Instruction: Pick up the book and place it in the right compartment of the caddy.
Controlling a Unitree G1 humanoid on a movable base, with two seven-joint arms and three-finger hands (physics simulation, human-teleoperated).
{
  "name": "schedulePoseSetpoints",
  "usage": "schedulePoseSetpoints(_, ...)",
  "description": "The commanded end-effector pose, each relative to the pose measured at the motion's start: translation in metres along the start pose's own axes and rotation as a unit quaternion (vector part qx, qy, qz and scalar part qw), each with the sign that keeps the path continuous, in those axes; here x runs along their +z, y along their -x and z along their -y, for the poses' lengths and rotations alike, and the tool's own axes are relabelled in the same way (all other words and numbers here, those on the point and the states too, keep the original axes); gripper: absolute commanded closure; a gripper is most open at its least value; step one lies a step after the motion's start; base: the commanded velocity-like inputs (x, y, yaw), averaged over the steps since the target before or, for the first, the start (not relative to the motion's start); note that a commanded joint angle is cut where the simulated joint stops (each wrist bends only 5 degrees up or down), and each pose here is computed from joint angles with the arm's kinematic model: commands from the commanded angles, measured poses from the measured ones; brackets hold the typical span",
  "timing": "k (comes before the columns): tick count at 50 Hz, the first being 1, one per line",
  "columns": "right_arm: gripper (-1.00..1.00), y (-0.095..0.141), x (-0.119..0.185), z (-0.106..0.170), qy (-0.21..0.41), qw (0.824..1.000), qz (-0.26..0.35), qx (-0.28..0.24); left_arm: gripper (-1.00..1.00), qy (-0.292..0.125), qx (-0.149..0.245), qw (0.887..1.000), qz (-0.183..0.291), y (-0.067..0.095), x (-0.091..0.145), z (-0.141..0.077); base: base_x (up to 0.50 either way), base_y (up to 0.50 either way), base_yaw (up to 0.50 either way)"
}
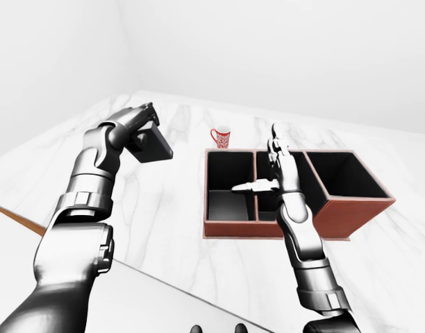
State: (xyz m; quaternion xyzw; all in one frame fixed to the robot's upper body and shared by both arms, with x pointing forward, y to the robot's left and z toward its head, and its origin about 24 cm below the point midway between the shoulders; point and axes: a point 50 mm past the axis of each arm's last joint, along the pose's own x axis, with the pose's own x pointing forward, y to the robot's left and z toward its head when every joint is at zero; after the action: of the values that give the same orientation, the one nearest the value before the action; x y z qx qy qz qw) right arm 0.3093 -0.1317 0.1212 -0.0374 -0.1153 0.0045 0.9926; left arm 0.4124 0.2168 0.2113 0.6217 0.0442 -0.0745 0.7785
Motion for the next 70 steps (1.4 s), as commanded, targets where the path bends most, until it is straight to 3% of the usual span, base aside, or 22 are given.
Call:
schedulePoseSetpoints(1, -1.00, -0.014, 0.001, -0.005, 0.040, 0.999, -0.001, -0.005, 1.00, -0.036, 0.044, 0.998, -0.004, 0.003, 0.005, -0.017, 0.00, 0.00, 0.00)
schedulePoseSetpoints(9, -1.00, -0.020, 0.006, -0.010, 0.064, 0.998, 0.008, 0.002, 1.00, -0.055, 0.052, 0.997, -0.009, 0.001, 0.007, -0.017, 0.00, 0.00, 0.00)
schedulePoseSetpoints(21, -1.00, -0.019, 0.018, -0.024, 0.081, 0.996, 0.033, 0.033, 1.00, -0.049, 0.044, 0.998, -0.002, 0.001, 0.011, -0.017, 0.00, 0.00, 0.00)
schedulePoseSetpoints(49, -1.00, -0.051, 0.001, -0.035, 0.080, 0.996, -0.028, 0.016, 1.00, -0.017, 0.033, 0.997, 0.070, 0.015, 0.036, -0.023, 0.00, 0.00, 0.00)
schedulePoseSetpoints(70, -1.00, -0.059, 0.010, -0.046, 0.082, 0.996, -0.019, 0.025, 1.00, -0.023, 0.037, 0.991, 0.124, 0.031, 0.058, -0.031, 0.00, 0.00, 0.00)
